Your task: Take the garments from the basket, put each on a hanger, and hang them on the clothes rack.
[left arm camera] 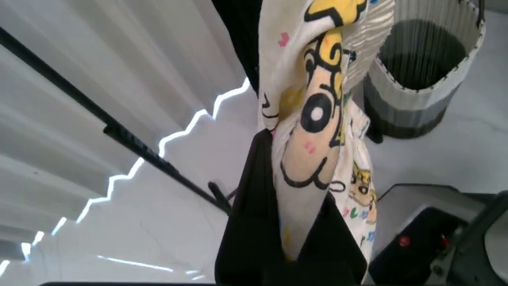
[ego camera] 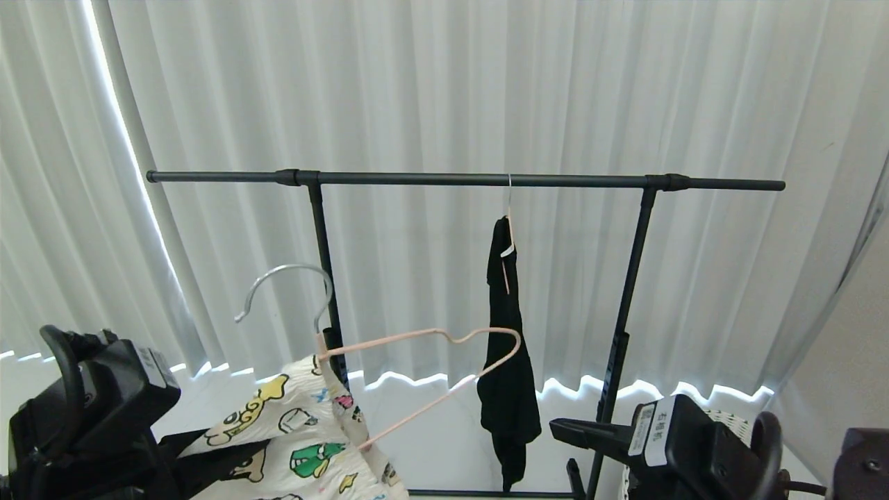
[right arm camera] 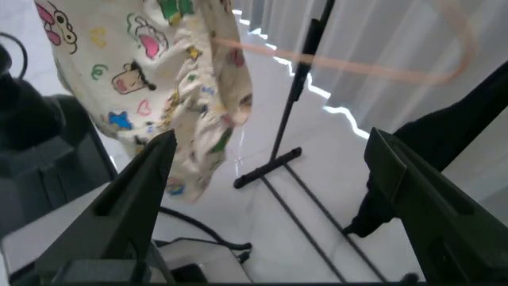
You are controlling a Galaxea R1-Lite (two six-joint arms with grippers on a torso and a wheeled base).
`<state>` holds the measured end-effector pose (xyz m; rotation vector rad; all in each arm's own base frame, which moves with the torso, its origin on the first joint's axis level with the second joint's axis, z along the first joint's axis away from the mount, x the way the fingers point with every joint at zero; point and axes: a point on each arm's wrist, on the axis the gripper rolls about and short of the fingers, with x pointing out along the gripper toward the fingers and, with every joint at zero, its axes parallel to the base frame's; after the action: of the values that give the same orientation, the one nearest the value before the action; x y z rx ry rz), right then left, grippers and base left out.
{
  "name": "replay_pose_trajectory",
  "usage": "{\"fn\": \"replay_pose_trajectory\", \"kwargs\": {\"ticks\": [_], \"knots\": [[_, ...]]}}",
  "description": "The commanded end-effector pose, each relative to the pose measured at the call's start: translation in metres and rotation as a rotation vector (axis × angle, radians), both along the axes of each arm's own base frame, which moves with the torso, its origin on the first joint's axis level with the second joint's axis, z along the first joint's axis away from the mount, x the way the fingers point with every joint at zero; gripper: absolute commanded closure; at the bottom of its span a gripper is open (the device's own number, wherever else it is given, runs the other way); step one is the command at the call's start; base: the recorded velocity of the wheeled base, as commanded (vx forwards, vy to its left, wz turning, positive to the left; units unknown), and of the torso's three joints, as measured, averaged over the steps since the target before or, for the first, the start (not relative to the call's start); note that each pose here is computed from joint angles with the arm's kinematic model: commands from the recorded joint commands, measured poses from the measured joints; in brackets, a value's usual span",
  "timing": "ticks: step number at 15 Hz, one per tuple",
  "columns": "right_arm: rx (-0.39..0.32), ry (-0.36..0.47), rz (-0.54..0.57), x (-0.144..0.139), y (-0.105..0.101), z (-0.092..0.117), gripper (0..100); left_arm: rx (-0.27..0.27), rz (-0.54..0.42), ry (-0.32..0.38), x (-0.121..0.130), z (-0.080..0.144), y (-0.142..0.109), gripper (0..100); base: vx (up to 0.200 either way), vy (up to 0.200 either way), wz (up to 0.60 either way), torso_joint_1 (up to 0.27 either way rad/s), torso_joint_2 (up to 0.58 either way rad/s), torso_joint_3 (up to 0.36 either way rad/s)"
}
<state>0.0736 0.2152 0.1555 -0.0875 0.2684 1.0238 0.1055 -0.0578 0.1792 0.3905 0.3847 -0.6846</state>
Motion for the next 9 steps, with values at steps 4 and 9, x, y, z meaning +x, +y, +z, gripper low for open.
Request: {"fn": "replay_pose_trajectory", "kwargs": {"ticks": [4,9], "knots": [[0.051,0.141,-0.185,0.047,0.024,-0.01,0,-0.033,-0.001,-0.06,0.018,0.026,-0.009,100,0.0,0.0,0.0,0.0,0.0,0.0],[0.065,0.181,-0.243,0.082,0.065,-0.024,0,-0.053,-0.086,-0.092,0.015,0.038,-0.022,100,0.0,0.0,0.0,0.0,0.0,0.0]]}}
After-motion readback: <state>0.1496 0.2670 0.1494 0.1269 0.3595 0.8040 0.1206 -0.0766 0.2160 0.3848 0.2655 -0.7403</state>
